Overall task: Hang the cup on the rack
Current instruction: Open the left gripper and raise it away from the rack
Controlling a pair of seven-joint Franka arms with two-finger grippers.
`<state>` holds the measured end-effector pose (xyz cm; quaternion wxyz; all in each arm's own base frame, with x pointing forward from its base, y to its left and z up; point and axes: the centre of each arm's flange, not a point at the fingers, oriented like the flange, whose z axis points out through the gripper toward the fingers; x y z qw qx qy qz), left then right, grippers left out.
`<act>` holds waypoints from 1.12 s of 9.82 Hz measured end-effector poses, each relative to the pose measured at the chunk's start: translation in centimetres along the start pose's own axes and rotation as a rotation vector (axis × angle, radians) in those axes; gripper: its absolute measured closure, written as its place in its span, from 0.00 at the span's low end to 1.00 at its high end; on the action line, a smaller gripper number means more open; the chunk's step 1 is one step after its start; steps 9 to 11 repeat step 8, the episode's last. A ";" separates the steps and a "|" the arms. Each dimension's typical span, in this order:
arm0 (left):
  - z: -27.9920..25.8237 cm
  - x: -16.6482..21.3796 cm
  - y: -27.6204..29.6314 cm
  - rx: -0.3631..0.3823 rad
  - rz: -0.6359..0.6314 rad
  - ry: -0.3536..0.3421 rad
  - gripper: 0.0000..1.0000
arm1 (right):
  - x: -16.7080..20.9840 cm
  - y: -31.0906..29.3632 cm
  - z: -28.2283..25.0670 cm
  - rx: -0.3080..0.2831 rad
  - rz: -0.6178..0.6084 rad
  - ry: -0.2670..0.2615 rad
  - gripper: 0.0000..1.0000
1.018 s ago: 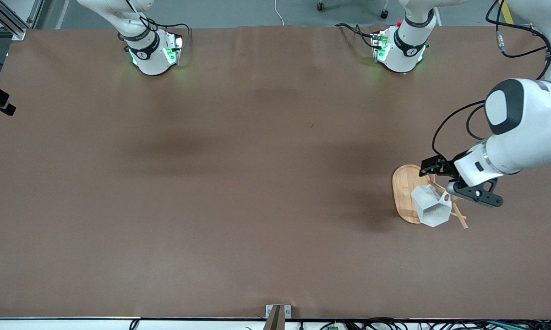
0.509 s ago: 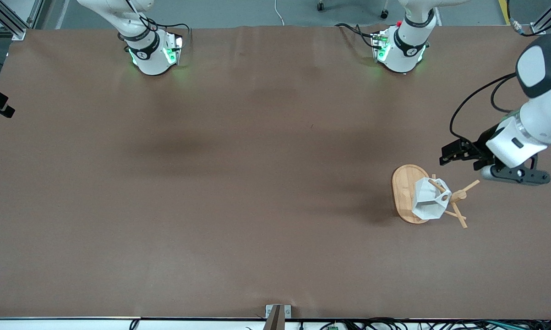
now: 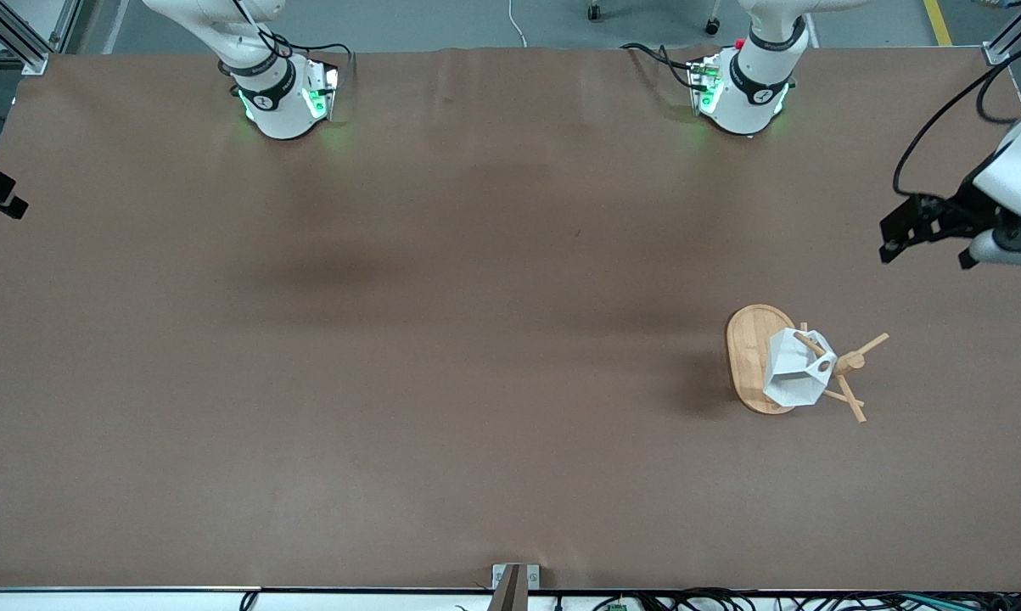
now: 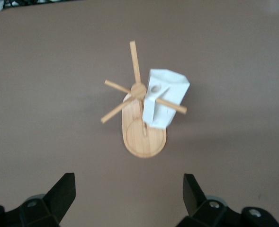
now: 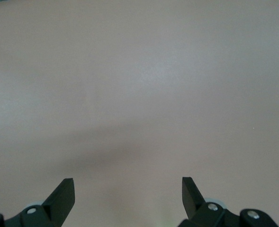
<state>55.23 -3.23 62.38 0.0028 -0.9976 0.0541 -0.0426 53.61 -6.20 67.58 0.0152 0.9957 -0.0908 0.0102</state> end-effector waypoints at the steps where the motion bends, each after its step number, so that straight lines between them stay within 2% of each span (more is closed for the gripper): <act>1: -1.2 -1.1 0.1 -0.002 -0.010 -0.050 0.00 | 0.0 0.0 0.0 0.000 0.000 0.000 0.00; 2: -2.0 -2.1 0.6 -0.001 -0.039 -0.086 0.00 | 0.0 0.0 0.0 0.000 0.000 0.000 0.00; 4: -3.1 -3.3 1.9 0.003 -0.081 -0.111 0.00 | 0.0 0.0 0.0 0.000 0.000 -0.001 0.00; 11: -3.3 -3.5 3.2 0.005 -0.068 -0.113 0.00 | 0.0 0.0 0.0 0.000 0.000 -0.001 0.00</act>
